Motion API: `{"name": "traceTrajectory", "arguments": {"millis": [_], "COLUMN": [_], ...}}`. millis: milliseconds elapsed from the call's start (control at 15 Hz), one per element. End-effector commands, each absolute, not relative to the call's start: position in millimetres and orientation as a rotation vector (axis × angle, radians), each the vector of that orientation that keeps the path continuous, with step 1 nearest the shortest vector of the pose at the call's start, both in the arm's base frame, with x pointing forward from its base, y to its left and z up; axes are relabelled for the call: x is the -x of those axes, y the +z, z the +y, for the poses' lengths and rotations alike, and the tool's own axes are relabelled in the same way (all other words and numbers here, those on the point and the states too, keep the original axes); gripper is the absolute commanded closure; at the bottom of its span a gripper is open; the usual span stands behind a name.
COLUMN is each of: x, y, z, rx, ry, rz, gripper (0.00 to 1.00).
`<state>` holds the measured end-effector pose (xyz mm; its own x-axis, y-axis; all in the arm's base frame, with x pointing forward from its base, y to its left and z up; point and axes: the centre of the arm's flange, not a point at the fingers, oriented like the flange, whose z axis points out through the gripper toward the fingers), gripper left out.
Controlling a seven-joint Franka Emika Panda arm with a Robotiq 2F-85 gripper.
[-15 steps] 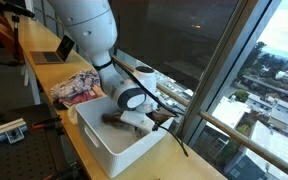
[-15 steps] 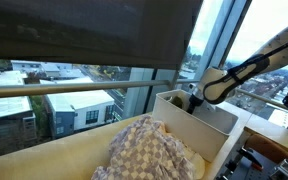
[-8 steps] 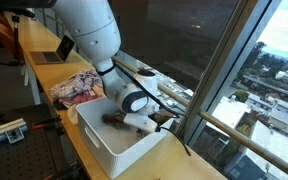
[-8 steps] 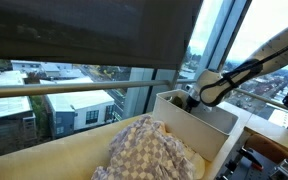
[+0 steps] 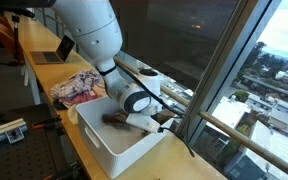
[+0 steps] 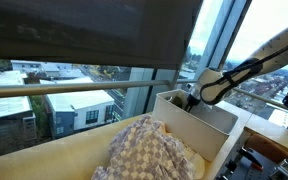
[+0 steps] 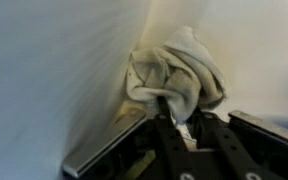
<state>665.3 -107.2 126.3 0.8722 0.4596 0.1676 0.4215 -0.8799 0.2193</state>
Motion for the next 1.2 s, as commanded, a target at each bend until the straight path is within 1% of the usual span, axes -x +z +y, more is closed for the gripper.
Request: {"name": "traceTrajectory", "arguments": {"millis": [0,267,600,933,1133], "x": [-660,-633,-622,-600,-582], "y": [147,214,306,396,417], "z": [-111,-81,-31,56,123], "rx": [-2.866,-2.883,-2.840,-2.772,-2.750], "ry": [0.309,0.393,0.533,0.580,0.555], "rz": [0.659,0.643,0.713,0.846,0.942], "gripper": [1.00,0.99,0.99,0.99,0.99]}}
